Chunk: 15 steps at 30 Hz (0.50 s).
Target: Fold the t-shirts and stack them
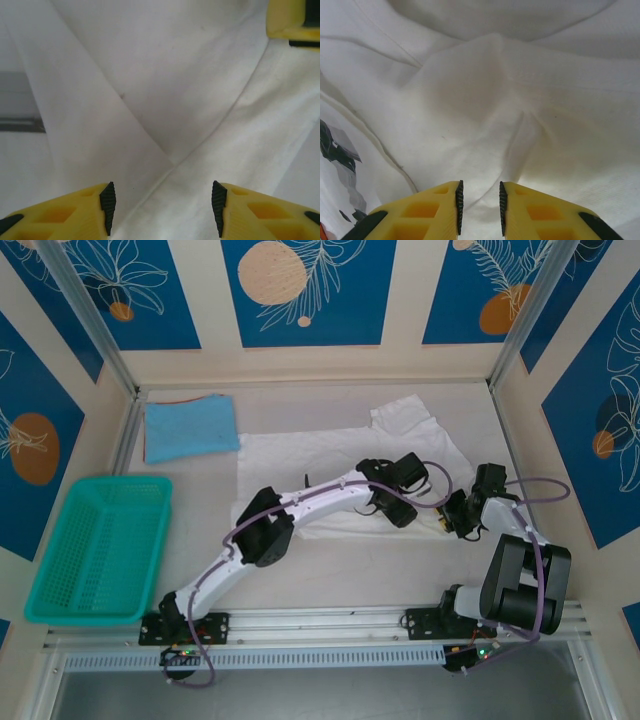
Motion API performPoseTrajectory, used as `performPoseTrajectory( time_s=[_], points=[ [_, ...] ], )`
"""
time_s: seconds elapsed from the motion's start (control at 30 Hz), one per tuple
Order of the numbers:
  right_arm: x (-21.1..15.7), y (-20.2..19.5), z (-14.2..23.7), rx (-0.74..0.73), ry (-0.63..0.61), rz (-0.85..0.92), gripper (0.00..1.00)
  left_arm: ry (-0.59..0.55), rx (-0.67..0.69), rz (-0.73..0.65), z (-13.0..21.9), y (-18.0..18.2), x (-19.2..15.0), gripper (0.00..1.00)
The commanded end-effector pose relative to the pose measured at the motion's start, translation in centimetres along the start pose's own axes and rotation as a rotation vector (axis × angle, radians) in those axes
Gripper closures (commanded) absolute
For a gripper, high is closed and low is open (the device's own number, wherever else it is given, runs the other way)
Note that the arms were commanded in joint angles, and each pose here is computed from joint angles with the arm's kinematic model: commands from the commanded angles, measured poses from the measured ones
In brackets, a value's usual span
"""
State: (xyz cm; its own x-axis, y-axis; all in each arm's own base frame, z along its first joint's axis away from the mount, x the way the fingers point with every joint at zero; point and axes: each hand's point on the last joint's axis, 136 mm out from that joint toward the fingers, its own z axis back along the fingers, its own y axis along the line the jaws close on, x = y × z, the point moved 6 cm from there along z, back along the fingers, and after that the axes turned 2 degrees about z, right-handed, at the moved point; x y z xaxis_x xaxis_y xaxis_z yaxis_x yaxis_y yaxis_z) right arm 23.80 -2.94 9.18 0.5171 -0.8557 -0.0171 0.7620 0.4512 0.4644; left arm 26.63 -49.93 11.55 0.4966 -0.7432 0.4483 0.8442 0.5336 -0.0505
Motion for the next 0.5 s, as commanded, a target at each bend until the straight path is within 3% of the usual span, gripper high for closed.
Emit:
performPoseTrajectory(
  time_s=[0.0, 0.33, 0.47],
  points=[
    [-0.4, -0.1, 0.0, 0.022, 0.018, -0.011, 0.71, 0.021, 0.083, -0.064, -0.9, 0.6, 0.0, 0.45],
    [-0.3, -0.2, 0.0, 0.028, 0.020, -0.016, 0.71, 0.036, 0.079, -0.093, -2.2, 0.4, -0.2, 0.44],
    [-0.2, -0.3, -0.1, 0.025, 0.021, -0.018, 0.71, 0.036, 0.093, -0.091, -2.5, 0.6, -0.2, 0.53]
  ],
)
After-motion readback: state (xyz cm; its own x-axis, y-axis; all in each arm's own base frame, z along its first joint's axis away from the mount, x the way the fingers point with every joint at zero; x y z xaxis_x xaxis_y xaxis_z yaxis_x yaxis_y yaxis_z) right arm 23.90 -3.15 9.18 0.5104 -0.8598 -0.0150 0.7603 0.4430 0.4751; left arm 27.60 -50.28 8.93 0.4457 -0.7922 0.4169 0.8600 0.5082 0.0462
